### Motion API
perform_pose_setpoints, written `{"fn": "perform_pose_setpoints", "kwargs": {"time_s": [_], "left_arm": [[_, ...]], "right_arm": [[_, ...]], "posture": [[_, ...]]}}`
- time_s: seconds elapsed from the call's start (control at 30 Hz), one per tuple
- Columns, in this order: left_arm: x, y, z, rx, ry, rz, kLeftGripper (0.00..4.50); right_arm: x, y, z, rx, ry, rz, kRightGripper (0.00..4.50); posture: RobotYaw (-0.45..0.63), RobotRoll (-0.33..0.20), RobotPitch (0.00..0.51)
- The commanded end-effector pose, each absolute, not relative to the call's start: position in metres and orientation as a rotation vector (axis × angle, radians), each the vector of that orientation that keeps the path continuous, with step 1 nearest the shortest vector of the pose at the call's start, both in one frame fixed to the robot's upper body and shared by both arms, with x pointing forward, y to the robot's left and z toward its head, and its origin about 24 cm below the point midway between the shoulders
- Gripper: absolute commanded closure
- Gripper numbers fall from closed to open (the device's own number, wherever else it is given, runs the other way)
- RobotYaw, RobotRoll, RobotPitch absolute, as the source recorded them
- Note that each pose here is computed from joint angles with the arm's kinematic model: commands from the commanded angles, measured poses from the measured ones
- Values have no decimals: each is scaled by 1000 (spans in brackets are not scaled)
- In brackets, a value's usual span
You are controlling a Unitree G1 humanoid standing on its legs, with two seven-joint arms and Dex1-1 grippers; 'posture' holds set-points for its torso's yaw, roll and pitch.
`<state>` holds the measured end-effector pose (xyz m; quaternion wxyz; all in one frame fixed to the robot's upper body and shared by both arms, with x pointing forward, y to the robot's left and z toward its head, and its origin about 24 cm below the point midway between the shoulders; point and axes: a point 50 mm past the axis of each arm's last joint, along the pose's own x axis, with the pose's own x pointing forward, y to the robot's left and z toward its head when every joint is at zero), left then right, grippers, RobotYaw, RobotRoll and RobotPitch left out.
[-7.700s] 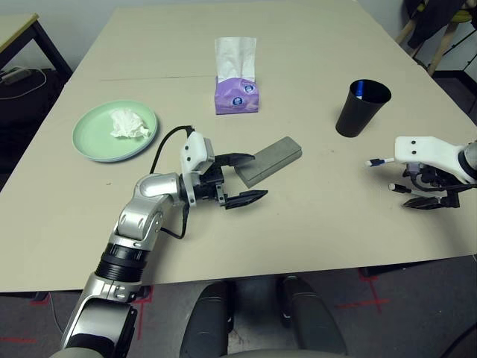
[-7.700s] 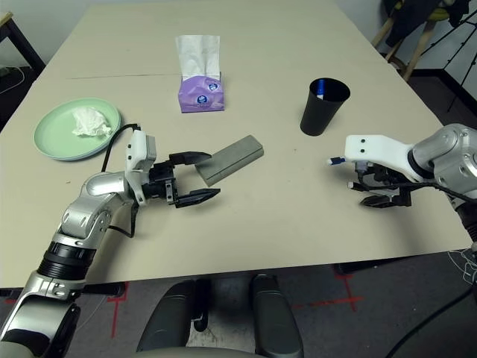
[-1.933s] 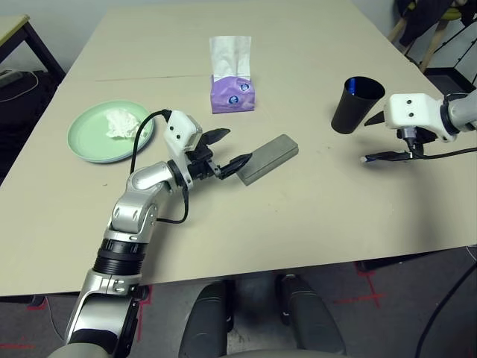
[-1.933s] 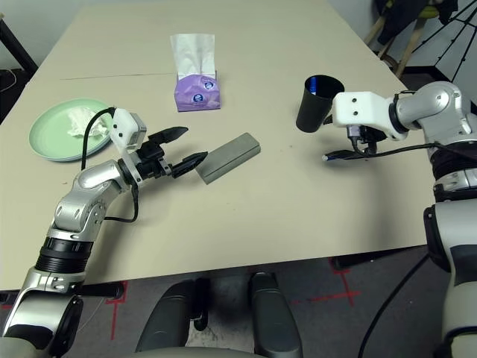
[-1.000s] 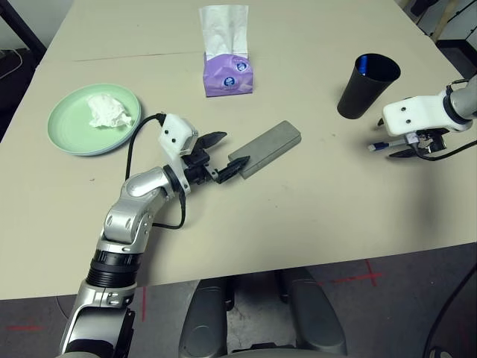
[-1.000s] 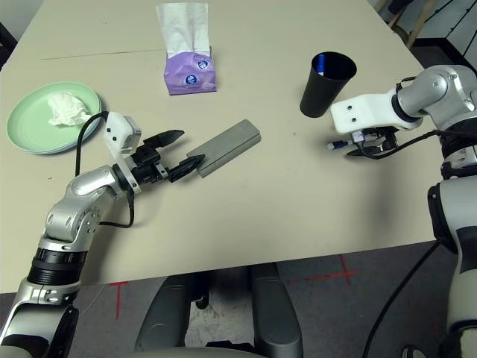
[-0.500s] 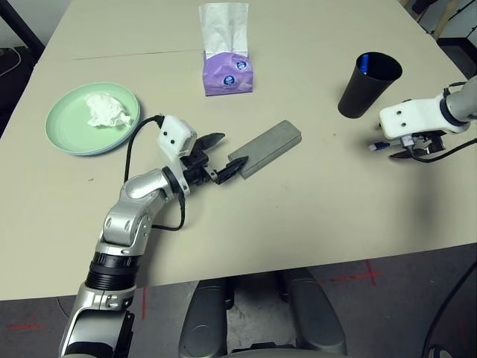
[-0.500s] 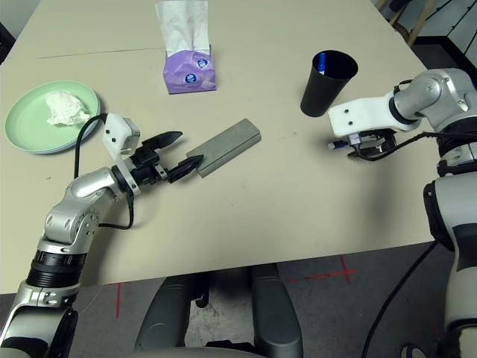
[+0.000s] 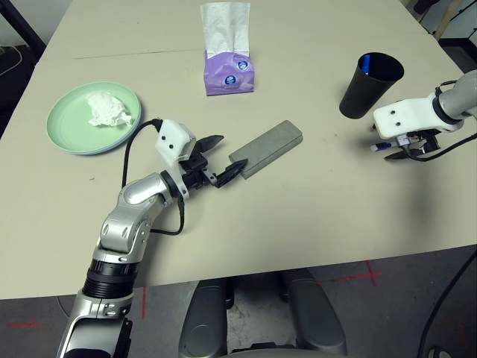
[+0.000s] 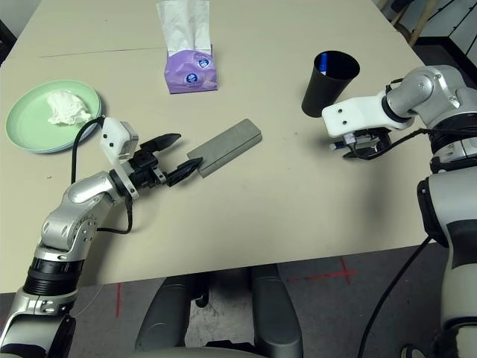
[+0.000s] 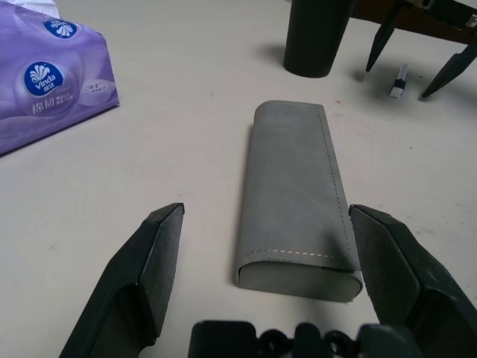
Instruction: Organize and tidy the items on the table.
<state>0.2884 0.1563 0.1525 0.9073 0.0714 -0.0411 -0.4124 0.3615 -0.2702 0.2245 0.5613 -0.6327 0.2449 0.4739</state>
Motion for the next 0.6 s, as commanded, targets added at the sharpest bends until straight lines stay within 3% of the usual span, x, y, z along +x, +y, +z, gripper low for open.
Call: {"fn": "perform_pose_setpoints", "kwargs": {"time_s": [0.03, 0.13, 0.4, 0.6], "left_arm": [[285, 158, 151, 141, -77, -846, 0], [285, 158, 151, 141, -77, -845, 0], [285, 156, 151, 138, -80, -846, 0], [289, 157, 153, 148, -84, -846, 0]], "right_arm": [[359, -274, 219, -1487, 617, 1139, 188], [358, -276, 219, -1503, 644, 1142, 943], [357, -275, 222, -1503, 656, 1162, 4015], [358, -271, 227, -1467, 620, 1171, 4110]], "posture": [[31, 0, 306], [32, 0, 305], [29, 0, 298], [23, 0, 281]]}}
